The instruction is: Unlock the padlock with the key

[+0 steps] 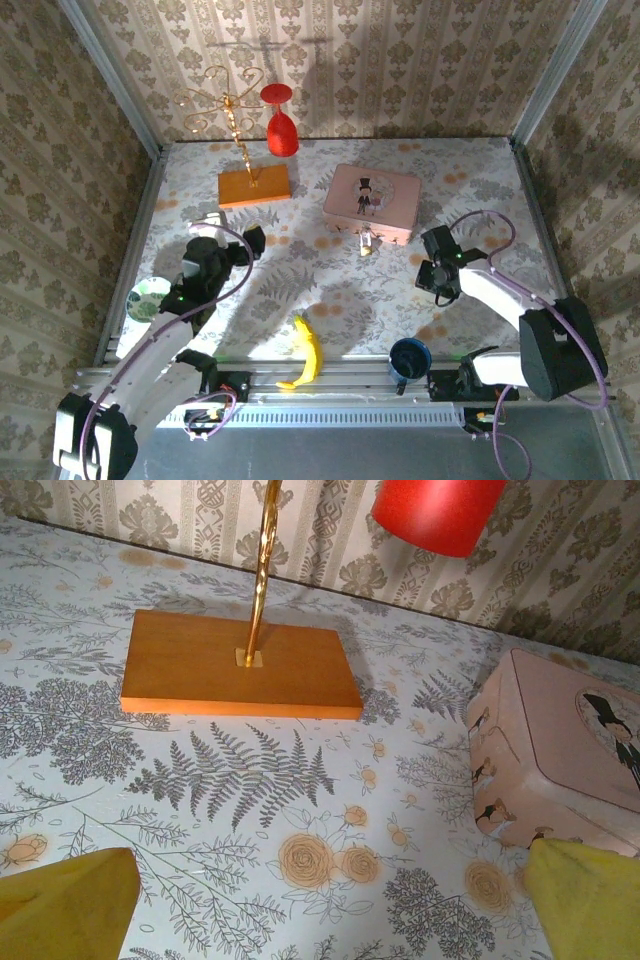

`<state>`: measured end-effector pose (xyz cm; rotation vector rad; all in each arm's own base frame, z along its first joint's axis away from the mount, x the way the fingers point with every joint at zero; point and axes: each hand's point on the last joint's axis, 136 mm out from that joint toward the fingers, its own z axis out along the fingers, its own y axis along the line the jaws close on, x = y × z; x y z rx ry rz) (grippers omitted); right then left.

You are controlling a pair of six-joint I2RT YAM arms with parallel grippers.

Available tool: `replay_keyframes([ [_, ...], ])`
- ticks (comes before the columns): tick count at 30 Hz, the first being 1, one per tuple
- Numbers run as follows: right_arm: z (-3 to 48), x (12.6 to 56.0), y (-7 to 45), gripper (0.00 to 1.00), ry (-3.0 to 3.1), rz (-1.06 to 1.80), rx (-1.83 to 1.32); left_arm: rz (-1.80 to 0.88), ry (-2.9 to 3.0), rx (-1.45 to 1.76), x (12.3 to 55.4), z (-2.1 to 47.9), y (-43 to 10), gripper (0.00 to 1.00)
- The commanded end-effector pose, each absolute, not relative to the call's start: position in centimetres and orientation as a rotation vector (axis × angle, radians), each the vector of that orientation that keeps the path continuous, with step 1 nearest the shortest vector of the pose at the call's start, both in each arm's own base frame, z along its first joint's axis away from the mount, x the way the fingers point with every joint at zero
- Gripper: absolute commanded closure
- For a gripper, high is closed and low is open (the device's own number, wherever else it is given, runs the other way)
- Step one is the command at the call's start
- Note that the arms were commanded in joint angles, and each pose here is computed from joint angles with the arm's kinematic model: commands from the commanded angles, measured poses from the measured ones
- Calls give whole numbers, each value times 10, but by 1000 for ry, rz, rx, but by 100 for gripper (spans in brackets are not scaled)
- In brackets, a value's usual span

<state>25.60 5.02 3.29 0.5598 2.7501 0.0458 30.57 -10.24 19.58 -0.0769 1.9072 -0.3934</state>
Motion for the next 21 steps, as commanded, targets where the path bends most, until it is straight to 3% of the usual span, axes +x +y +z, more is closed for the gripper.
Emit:
replay_keyframes([
  [1,36,271,55,58,2718,63,575,-406,1895,-90,309,206,-105,0],
  [17,18,281,57,59,2763,-69,564,-415,1914,-74,317,199,-114,0],
  [21,18,284,64,65,2780,-75,528,-413,1917,-76,317,198,-114,0],
])
